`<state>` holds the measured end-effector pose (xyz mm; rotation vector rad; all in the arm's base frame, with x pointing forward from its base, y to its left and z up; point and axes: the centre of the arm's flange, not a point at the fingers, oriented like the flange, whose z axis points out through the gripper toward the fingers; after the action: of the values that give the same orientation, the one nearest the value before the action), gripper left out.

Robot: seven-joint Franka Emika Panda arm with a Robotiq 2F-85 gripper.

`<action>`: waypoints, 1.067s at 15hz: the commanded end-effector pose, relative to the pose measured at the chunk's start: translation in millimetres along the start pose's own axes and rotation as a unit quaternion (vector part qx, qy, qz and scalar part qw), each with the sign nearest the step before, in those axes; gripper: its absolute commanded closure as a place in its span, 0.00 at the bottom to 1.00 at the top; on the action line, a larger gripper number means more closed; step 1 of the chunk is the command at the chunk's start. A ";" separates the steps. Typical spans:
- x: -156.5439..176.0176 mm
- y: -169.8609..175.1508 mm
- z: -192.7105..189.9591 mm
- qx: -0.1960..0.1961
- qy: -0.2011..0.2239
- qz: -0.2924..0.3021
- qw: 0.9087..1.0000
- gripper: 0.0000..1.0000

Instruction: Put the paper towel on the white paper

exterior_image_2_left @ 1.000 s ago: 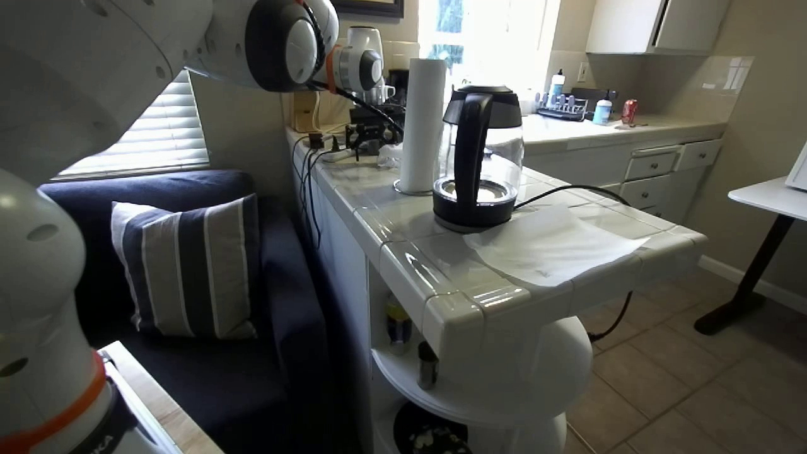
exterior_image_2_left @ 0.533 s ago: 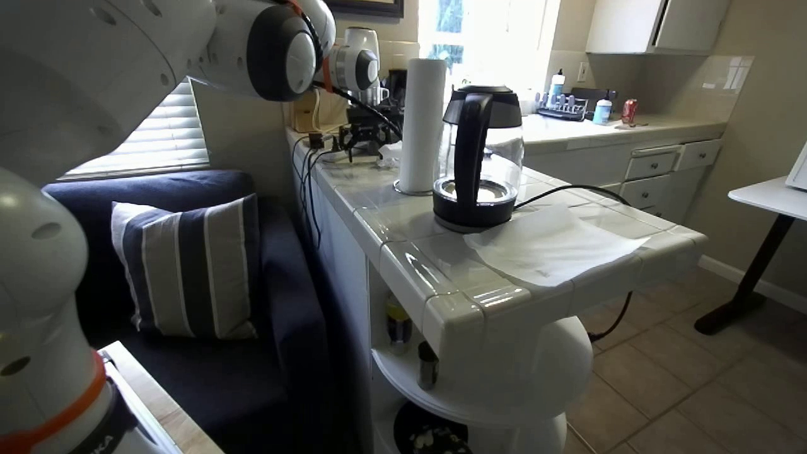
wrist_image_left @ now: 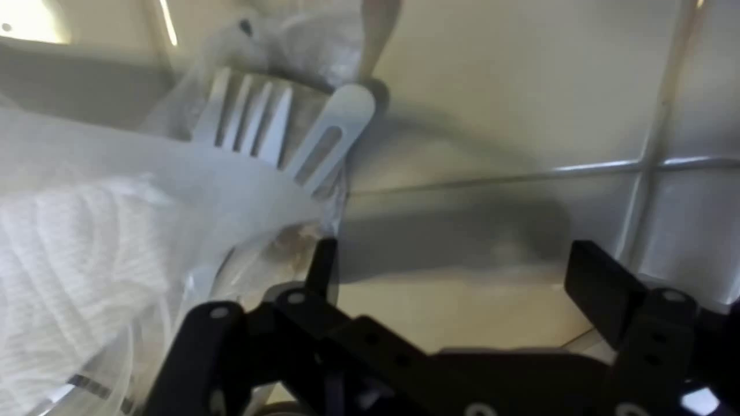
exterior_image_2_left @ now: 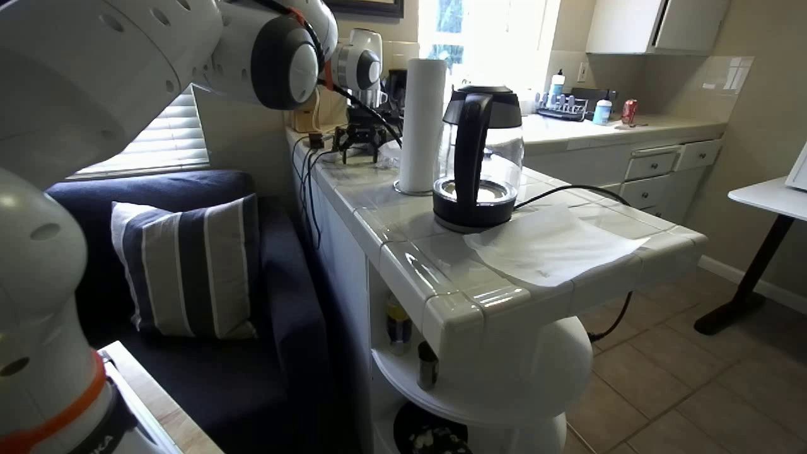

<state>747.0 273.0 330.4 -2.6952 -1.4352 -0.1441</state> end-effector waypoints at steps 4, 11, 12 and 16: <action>21.6 4.8 12.1 0.102 -0.003 -0.039 0.994 0.00; 13.5 -19.7 -12.4 0.084 -0.009 0.004 0.996 0.00; 10.9 -20.0 -22.5 0.079 -0.003 0.021 0.997 0.00; 10.3 -4.8 -39.8 0.035 -0.004 0.098 0.995 0.00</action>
<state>732.7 283.8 361.2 -2.6307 -1.2771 -0.0380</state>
